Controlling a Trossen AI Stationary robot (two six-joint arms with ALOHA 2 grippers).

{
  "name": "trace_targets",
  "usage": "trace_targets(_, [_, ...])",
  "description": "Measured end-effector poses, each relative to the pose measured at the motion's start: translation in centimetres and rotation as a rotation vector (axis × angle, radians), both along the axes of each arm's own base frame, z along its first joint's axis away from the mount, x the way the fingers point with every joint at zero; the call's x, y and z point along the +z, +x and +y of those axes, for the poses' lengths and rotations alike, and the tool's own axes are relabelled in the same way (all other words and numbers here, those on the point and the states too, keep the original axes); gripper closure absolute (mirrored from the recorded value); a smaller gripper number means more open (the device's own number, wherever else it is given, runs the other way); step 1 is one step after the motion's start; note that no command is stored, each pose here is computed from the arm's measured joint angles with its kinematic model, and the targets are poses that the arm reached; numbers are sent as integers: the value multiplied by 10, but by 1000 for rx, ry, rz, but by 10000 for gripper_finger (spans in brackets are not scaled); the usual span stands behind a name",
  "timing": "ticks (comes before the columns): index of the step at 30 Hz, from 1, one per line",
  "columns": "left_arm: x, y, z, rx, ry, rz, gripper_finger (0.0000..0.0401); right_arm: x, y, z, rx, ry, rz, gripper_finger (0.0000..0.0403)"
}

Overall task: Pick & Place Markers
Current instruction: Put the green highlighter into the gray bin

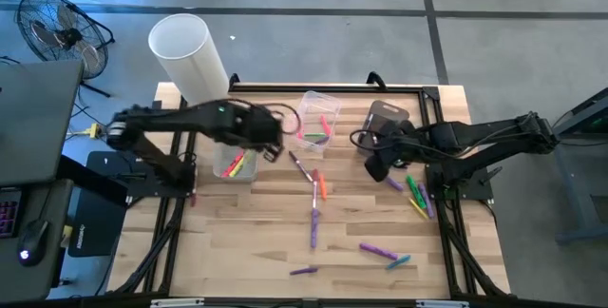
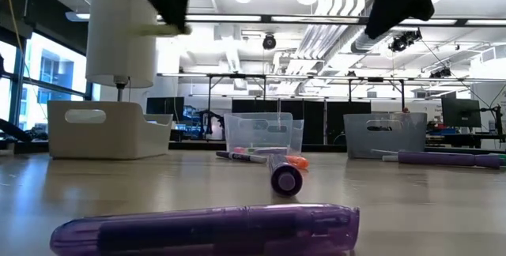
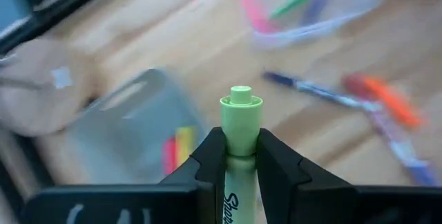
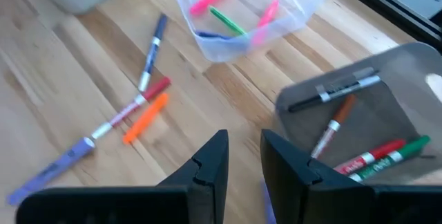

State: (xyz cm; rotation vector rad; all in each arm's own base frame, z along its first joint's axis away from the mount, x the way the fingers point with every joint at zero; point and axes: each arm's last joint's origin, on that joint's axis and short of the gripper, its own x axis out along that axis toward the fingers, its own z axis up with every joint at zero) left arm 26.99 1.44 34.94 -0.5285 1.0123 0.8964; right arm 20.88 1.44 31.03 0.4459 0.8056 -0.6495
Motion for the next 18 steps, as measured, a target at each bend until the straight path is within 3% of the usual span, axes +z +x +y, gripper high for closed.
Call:
trace_targets(2, [-4,-20,7,32,-3,21,348,2,2,0,-2,5,-32,329])
trace_targets(4, [-10,-29,16,78,-4,-59,348,3,5,1,-3,10,-63,329])
trace_targets(6, [-28,-47,24,122,-36,-11,348,5,7,1,-5,15,-91,329])
trace_targets(9, [-52,-49,36,164,-75,-105,348,7,10,1,-5,20,-129,329])
trace_targets(16, [-108,-72,50,259,-197,33,310,10,13,0,-62,26,-191,329])
trace_targets(18, [-113,-70,52,260,-213,-2,293,10,13,0,-68,23,-193,329])
